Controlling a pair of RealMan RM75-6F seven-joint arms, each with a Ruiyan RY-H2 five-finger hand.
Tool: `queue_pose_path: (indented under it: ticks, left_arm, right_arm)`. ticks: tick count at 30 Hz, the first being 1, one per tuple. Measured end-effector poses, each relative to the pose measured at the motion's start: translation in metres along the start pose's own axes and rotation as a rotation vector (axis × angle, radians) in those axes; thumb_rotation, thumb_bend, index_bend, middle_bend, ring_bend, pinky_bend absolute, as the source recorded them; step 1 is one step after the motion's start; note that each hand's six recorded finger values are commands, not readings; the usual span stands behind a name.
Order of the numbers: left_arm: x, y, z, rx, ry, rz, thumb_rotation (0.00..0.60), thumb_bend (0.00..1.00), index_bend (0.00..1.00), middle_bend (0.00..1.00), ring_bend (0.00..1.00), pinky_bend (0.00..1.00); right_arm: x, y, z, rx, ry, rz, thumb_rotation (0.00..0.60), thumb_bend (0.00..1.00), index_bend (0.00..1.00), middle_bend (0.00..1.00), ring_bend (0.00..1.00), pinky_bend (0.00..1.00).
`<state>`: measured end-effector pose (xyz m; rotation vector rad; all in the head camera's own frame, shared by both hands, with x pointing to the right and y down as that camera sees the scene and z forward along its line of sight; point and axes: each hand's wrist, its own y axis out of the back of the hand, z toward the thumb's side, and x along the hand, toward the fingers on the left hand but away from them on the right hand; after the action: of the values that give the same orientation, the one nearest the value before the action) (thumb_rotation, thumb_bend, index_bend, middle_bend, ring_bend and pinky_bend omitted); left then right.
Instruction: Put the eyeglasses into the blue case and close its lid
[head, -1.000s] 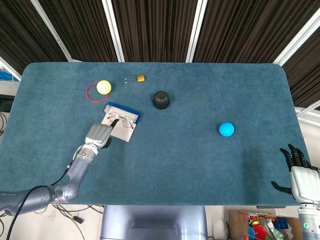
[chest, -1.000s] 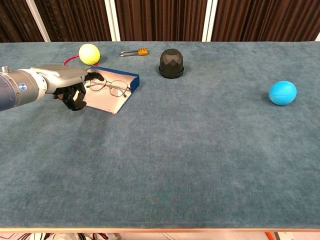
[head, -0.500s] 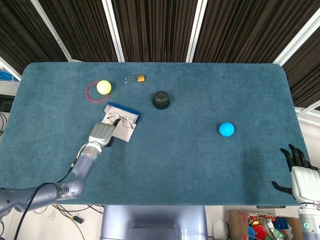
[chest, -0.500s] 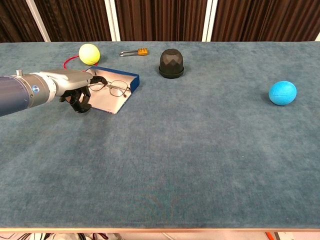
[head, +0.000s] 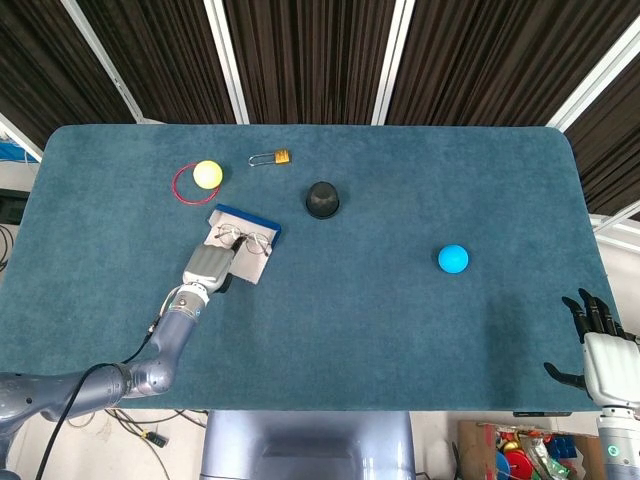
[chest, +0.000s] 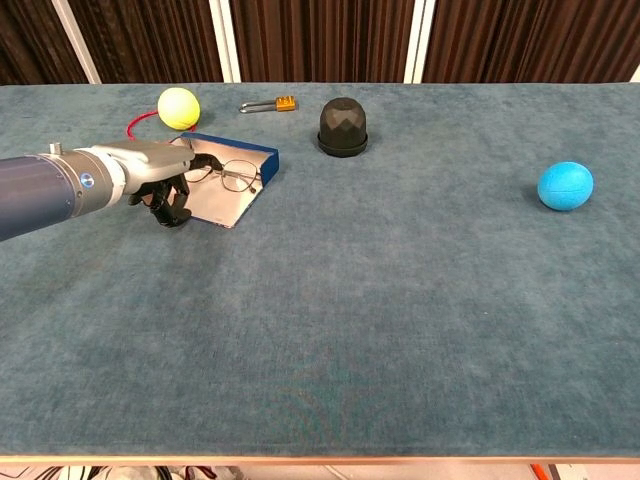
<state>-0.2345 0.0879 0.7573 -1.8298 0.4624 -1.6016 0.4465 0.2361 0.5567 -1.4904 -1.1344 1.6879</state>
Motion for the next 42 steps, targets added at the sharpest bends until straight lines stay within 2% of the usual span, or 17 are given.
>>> queue_pose_path:
  ticks: [27, 42]
  left_arm:
    - [0.024, 0.003, 0.017, 0.028, 0.034, -0.001, 0.6, 0.49, 0.0, 0.67, 0.63, 0.75]
    - [0.03, 0.009, 0.025, 0.048, 0.048, 0.022, 0.6, 0.49, 0.0, 0.67, 0.63, 0.75]
  right_arm:
    - [0.0, -0.001, -0.002, -0.003, -0.017, 0.011, 0.6, 0.12, 0.13, 0.0, 0.0, 0.23]
    - [0.0, -0.001, -0.003, -0.005, -0.021, 0.015, 0.6, 0.12, 0.13, 0.0, 0.0, 0.23]
